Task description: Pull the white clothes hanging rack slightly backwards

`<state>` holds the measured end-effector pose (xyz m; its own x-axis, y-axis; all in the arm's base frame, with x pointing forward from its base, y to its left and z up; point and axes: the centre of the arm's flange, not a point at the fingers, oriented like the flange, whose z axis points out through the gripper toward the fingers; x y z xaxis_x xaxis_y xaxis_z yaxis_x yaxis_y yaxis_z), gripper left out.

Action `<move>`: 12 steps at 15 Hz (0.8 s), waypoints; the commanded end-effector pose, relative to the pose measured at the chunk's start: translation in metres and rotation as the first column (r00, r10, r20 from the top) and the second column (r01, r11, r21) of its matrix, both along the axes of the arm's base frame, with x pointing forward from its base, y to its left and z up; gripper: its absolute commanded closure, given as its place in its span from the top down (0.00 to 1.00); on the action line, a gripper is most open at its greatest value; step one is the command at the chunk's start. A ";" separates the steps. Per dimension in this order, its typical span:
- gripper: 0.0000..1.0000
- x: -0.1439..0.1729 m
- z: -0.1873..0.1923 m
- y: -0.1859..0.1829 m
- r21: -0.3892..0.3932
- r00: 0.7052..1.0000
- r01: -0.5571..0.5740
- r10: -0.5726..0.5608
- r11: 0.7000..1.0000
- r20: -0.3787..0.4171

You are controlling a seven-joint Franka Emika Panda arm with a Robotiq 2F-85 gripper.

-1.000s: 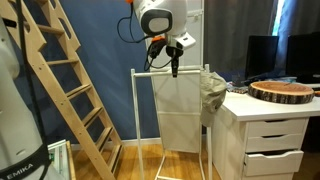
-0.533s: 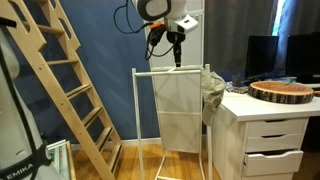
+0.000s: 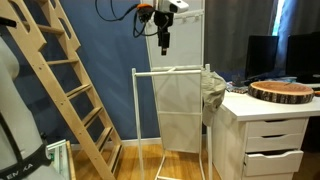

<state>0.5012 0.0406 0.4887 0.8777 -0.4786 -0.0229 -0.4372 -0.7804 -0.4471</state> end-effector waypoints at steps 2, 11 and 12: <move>1.00 -0.011 0.040 0.007 -0.160 0.987 -0.134 0.118 0.978 -0.107; 1.00 -0.017 0.061 -0.002 -0.497 0.966 -0.248 0.174 0.832 -0.190; 1.00 -0.018 0.062 -0.003 -0.516 0.961 -0.269 0.189 0.813 -0.204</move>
<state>0.4831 0.0377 0.5511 0.9706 -0.2356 0.0491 -0.2399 -0.9632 0.1210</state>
